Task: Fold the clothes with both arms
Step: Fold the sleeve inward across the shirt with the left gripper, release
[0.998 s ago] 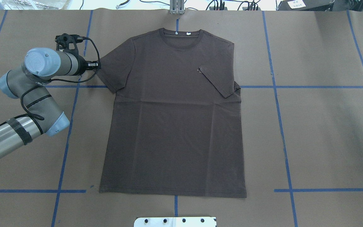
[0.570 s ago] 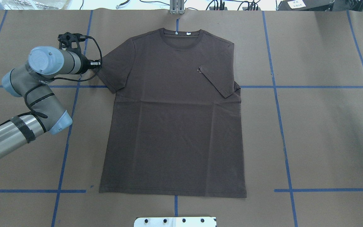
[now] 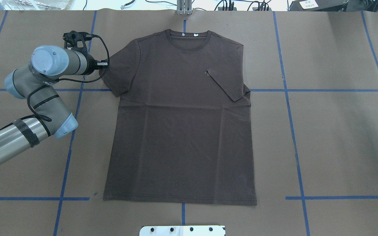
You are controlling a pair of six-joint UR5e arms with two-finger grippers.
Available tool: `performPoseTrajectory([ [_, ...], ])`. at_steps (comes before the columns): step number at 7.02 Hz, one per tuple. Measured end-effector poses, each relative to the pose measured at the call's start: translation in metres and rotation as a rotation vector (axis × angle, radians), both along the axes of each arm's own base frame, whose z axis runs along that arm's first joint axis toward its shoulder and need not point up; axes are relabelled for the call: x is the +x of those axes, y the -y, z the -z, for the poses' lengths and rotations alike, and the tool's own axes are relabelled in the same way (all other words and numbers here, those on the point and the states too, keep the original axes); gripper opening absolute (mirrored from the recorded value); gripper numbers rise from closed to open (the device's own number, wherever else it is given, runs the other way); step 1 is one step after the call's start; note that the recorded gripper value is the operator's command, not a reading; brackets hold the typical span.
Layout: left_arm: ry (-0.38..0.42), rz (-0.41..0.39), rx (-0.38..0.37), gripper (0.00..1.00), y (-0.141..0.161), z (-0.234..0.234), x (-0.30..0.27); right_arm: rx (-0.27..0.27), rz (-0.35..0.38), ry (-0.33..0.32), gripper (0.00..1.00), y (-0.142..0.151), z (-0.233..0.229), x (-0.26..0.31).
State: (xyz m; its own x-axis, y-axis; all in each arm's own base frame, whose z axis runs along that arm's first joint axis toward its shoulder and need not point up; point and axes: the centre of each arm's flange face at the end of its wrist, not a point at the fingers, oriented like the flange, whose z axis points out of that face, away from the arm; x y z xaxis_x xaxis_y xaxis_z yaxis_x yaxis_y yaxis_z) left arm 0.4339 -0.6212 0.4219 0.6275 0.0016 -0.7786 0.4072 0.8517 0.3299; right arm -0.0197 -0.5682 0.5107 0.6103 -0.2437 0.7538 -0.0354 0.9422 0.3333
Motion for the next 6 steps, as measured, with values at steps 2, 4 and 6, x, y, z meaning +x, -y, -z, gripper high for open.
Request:
performPoseTrajectory([
  [2,0.025,0.001,-0.038,0.0,0.014,0.059,0.016,0.0,-0.001,0.001,1.0,0.001,0.001,0.0],
  [4,0.042,0.004,-0.103,0.0,0.018,0.12,0.046,-0.001,-0.001,0.002,1.0,0.001,0.002,-0.002],
  [6,0.028,-0.002,-0.142,0.0,0.004,0.149,0.076,-0.003,-0.001,0.003,1.0,0.001,0.002,-0.002],
])
